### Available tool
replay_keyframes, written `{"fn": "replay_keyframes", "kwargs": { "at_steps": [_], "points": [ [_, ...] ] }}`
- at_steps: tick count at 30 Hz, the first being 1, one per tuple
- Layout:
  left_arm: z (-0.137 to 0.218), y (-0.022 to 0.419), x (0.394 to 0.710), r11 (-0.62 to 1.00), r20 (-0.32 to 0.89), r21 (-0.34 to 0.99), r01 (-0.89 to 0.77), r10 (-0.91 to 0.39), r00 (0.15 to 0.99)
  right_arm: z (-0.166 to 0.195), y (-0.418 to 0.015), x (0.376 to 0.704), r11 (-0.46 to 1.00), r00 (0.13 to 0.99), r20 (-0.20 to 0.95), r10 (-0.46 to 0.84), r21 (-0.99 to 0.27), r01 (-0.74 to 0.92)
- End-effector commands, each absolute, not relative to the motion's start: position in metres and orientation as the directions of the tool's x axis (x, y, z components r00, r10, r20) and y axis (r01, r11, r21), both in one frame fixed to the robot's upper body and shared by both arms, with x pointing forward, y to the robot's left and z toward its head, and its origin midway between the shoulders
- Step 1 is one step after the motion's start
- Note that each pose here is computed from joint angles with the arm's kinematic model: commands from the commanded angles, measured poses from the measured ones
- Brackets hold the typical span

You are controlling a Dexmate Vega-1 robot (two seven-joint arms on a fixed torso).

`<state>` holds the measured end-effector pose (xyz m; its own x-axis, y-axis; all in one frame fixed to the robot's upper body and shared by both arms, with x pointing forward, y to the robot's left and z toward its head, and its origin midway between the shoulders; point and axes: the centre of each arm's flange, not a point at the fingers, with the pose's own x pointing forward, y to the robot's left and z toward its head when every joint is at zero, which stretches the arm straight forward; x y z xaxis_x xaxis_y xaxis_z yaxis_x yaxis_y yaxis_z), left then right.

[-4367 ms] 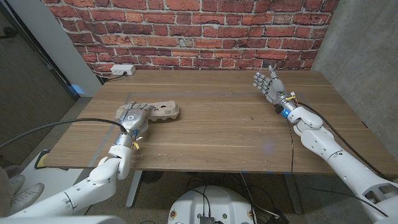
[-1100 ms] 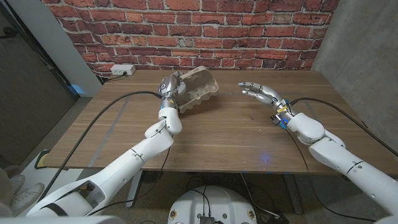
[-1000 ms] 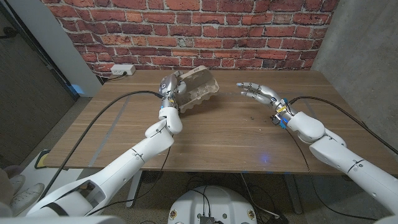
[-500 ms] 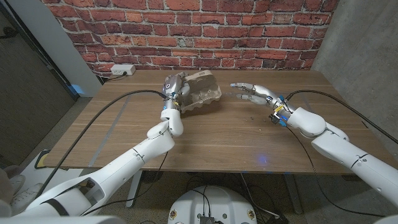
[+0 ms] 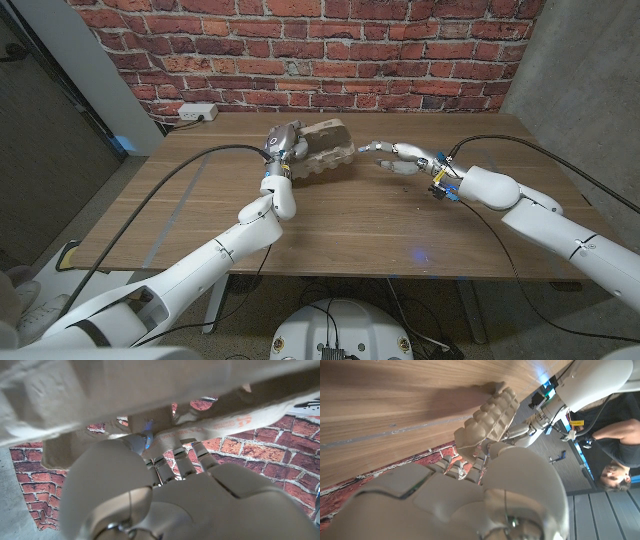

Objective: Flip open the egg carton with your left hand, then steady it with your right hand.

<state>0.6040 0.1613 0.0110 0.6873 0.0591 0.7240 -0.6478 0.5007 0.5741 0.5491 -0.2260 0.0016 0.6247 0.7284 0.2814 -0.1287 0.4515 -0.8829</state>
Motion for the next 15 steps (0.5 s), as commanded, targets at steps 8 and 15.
{"fn": "replay_keyframes", "kwargs": {
  "at_steps": [8, 15],
  "points": [
    [0.0125, 0.1582, 0.5966, 0.510, 0.717, 0.582, -0.634, 0.047, 0.696, 0.0059, -0.2166, 0.5437, 0.379, 0.628, 0.255, 0.736, -0.923, -0.070],
    [0.0157, 0.1558, 0.5941, 0.506, 0.726, 0.581, -0.637, 0.031, 0.687, 0.0058, -0.2158, 0.5397, 0.401, 0.614, 0.277, 0.739, -0.913, -0.070]
  ]
}}
